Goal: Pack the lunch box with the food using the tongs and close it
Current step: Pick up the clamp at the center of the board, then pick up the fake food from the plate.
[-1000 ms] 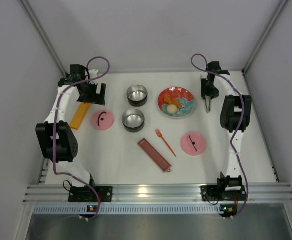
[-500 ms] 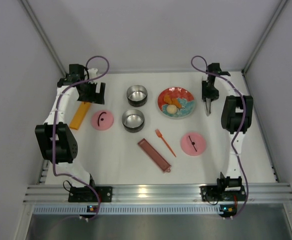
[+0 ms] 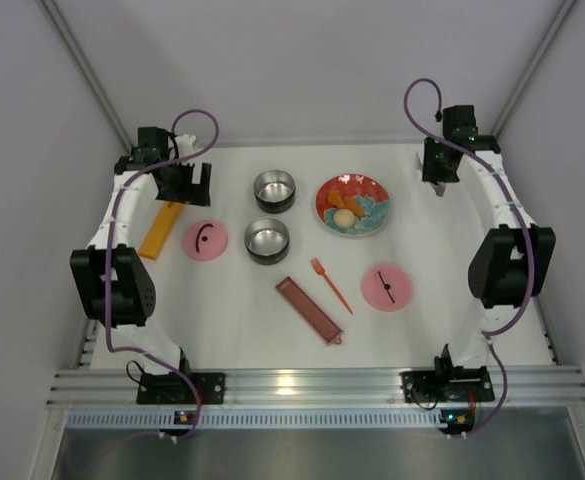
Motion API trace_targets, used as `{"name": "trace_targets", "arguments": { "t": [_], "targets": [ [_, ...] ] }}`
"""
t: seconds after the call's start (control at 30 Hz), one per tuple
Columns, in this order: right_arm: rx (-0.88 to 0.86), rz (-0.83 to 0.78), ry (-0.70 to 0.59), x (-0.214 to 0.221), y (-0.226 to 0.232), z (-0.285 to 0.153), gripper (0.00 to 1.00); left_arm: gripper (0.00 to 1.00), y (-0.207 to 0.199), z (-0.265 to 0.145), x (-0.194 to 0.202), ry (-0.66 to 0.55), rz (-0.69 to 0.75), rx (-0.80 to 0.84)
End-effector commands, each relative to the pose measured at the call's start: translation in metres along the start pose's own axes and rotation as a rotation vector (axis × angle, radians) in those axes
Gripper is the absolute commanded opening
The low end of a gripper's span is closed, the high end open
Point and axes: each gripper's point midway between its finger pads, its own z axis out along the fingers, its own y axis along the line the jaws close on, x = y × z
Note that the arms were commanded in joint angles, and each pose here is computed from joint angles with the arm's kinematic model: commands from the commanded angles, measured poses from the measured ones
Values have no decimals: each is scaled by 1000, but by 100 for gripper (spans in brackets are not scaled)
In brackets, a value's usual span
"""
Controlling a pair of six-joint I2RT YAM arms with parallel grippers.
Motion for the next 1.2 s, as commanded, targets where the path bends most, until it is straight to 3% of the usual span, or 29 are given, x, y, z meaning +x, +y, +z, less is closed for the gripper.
{"name": "trace_targets", "arguments": {
  "t": [0.0, 0.2, 0.4, 0.57, 0.7, 1.17],
  "targets": [
    [0, 10, 0, 7, 2, -4, 39, 99, -3, -19, -33, -123, 5, 7],
    [-27, -21, -48, -1, 14, -32, 39, 97, -10, -15, -35, -132, -10, 53],
    [-98, -152, -112, 3, 43, -71, 40, 95, -21, -6, -36, -130, -11, 82],
    [-132, -282, -118, 21, 68, -94, 41, 94, -29, -2, -41, -141, -8, 102],
    [-271, -410, -119, 50, 108, -107, 44, 94, -31, 0, -43, -145, -4, 114],
    [-446, -361, -41, 104, 144, -121, 47, 92, -62, 15, -37, -110, 37, 151]
  ]
}}
